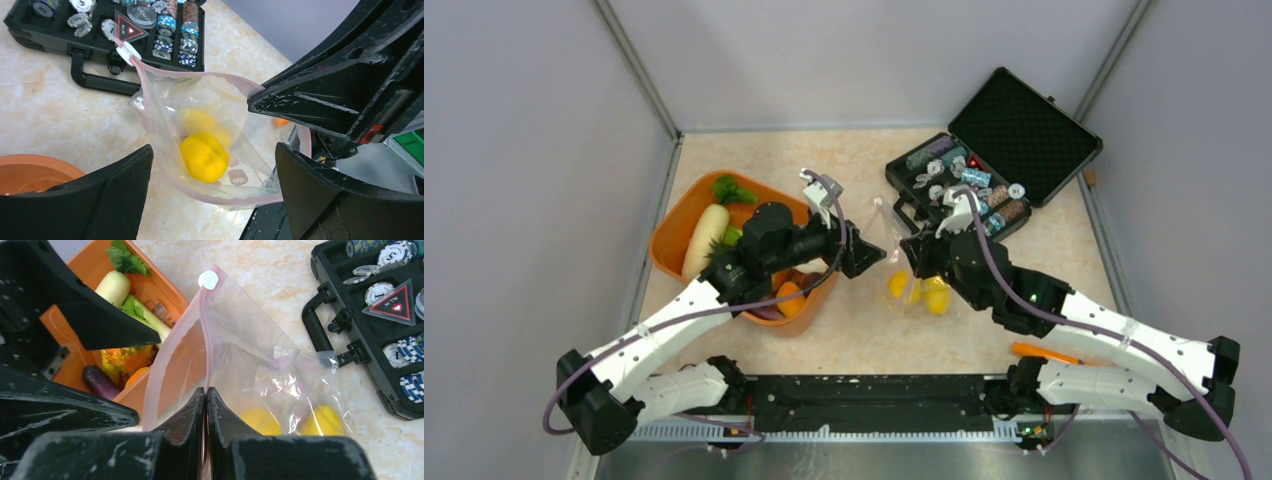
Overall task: Place the food in the zip-top bag and seal the zipper
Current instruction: Place the fake fruit in the zipper food storage bag, then pick up the fake vegetable from the bin.
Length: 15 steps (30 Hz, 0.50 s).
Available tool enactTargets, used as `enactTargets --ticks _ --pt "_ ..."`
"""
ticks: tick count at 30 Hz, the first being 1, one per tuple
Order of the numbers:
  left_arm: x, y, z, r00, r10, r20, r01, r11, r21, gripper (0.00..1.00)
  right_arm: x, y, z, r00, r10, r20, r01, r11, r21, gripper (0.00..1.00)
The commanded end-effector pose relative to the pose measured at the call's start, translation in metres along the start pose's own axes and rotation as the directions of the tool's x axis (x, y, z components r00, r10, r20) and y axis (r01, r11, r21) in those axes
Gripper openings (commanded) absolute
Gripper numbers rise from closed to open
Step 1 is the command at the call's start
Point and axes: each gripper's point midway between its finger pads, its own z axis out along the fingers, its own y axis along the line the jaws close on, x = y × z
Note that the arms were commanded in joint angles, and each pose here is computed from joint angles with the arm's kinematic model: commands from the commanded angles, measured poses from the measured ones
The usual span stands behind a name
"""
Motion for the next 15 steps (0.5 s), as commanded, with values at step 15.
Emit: enactTargets --ticks 15 --pt "0.006 -0.001 -0.005 0.993 -0.03 -0.112 0.025 0.999 -0.044 0.87 -0.047 0.015 -0.012 0.995 -0.024 0.099 0.029 0.998 -0.05 0.05"
